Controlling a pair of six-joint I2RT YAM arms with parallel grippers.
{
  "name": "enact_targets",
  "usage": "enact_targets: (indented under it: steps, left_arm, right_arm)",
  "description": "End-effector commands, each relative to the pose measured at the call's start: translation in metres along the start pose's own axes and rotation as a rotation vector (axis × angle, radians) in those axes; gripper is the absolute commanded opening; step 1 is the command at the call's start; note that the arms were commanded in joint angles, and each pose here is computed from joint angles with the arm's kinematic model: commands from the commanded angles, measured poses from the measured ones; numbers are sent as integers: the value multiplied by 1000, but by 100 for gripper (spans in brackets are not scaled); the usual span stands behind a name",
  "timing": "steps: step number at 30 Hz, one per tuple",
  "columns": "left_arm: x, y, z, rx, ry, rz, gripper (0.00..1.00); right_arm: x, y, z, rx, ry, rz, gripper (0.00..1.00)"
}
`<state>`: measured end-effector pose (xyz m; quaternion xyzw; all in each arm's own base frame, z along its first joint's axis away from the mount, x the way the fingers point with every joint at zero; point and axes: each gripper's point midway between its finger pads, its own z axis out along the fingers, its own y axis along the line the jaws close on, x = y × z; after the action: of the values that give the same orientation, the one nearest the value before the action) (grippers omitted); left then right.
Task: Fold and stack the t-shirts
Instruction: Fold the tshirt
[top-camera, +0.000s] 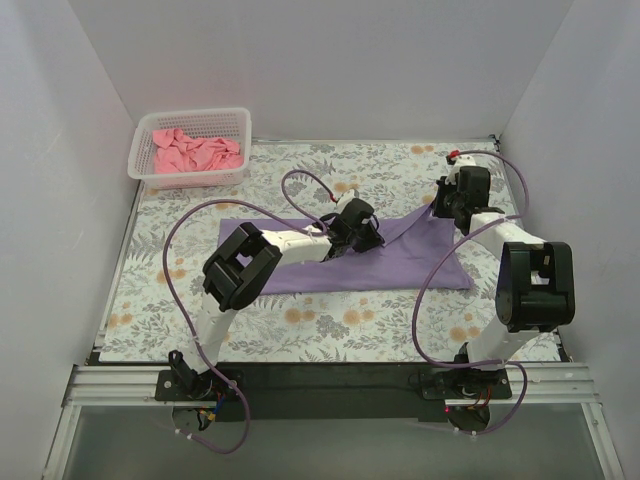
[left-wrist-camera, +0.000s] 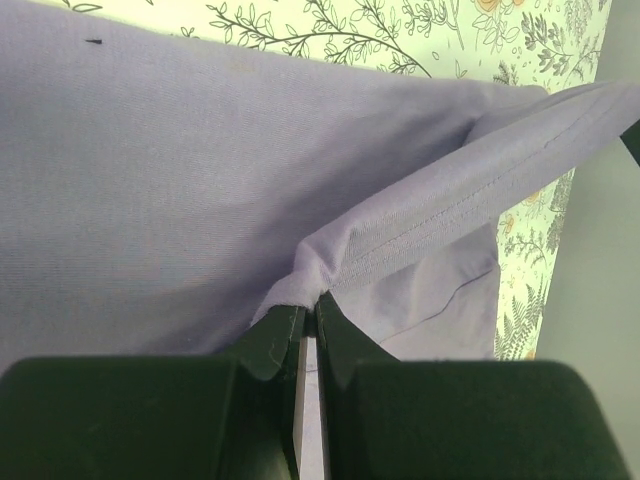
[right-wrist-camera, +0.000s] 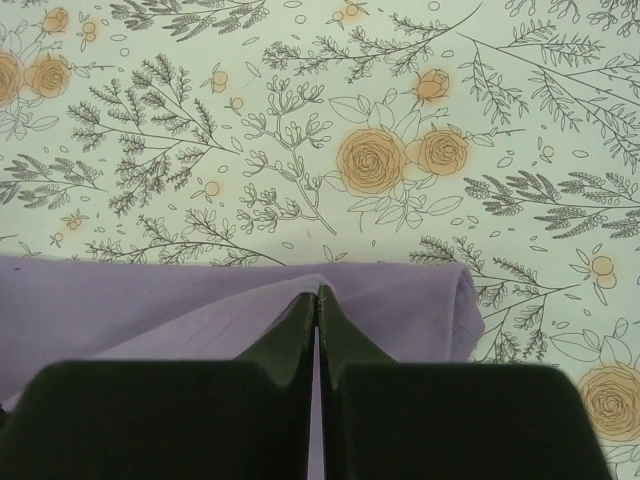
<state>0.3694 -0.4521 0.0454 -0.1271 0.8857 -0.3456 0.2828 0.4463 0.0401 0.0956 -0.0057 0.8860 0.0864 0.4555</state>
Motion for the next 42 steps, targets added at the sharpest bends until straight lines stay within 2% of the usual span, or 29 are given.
enact_targets:
  steps: [1, 7, 17, 29, 35, 42]
  left_arm:
    - [-10, -9, -1, 21, -10, -6, 0]
    - [-10, -9, -9, 26, 0, -24, 0]
    - [-3, -19, -26, 63, 49, -75, 0]
    - [8, -37, -51, 138, 136, -125, 1]
    - [16, -33, -58, 139, 164, -146, 0]
    - [38, -15, -51, 104, 205, -151, 4]
  right_arm:
    - [-22, -8, 0, 45, -42, -52, 1]
    - [-9, -6, -7, 53, -18, -67, 1]
    - [4, -19, -33, 191, -13, -111, 1]
    - [31, -27, -52, 274, 39, -84, 1]
    - [39, -34, -58, 324, 45, -49, 1]
    - [72, -36, -58, 337, 139, -5, 3]
